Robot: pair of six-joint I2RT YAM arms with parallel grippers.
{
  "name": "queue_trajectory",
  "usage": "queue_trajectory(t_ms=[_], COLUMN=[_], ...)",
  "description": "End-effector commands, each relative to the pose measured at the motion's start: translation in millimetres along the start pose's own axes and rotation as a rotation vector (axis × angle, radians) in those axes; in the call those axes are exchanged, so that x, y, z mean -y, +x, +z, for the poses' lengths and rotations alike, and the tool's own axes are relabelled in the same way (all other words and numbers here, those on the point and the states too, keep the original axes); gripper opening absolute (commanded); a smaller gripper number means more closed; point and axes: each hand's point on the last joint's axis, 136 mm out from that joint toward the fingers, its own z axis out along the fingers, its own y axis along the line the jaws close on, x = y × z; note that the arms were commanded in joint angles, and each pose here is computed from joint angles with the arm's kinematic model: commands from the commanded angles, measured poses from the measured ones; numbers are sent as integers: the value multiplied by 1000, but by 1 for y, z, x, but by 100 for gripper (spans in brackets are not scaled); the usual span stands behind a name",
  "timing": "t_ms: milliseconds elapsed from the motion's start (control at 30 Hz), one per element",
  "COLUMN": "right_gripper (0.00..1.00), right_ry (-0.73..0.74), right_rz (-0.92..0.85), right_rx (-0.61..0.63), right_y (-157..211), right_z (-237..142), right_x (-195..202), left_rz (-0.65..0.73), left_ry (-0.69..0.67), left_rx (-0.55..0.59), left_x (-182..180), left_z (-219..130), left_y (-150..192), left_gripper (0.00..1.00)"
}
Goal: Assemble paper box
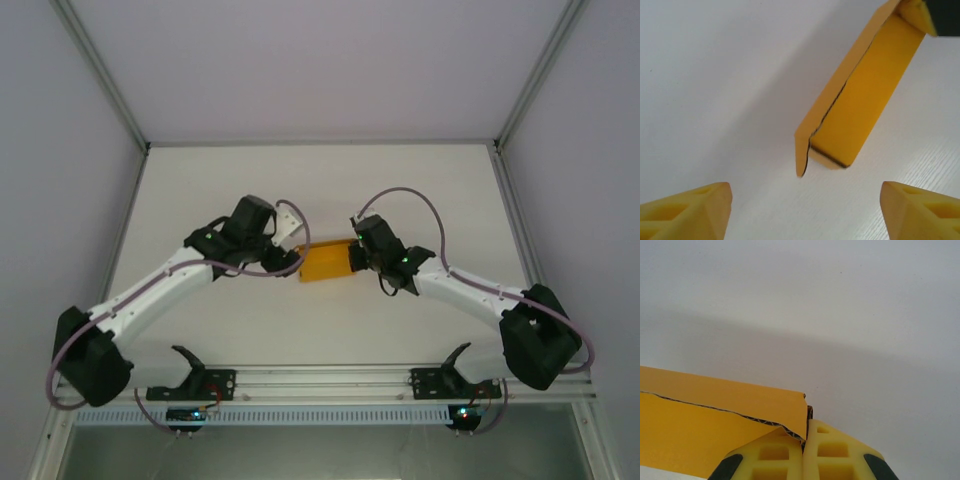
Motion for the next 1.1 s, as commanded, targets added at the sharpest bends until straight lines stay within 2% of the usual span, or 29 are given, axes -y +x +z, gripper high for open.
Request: queue_trajectory(t_ms=[0, 233, 467, 567, 733, 800, 867, 1067], right_gripper=[0, 0, 0, 0, 0, 0, 0, 0], right_ry=[46, 41, 29, 22, 29, 33, 39, 72], right_rz=[-10, -1, 5, 0, -5, -8, -11, -6], right_rx=[-177, -198, -219, -226, -235, -236, -240, -243], right_y=[43, 45, 48, 49, 52, 52, 53, 56], right_z=[-1, -2, 0, 0, 0, 0, -1, -5], right_x=[7, 3, 1, -2, -3, -3, -3, -4], left_rz=[-104, -121, -127, -149, -186, -203, -222, -401], left_ry=[-32, -12, 3, -11, 26, 5, 1, 21], left_rx=[45, -13, -39, -37, -41, -50, -56, -66], left_x=[-3, -2, 0, -3, 5, 4, 3, 7], left_z=[-2, 24, 38, 41, 46, 47, 46, 41], left_y=[0, 0, -2, -5, -7, -7, -8, -13], left_gripper=[72, 50, 40, 28, 17, 6, 0, 0])
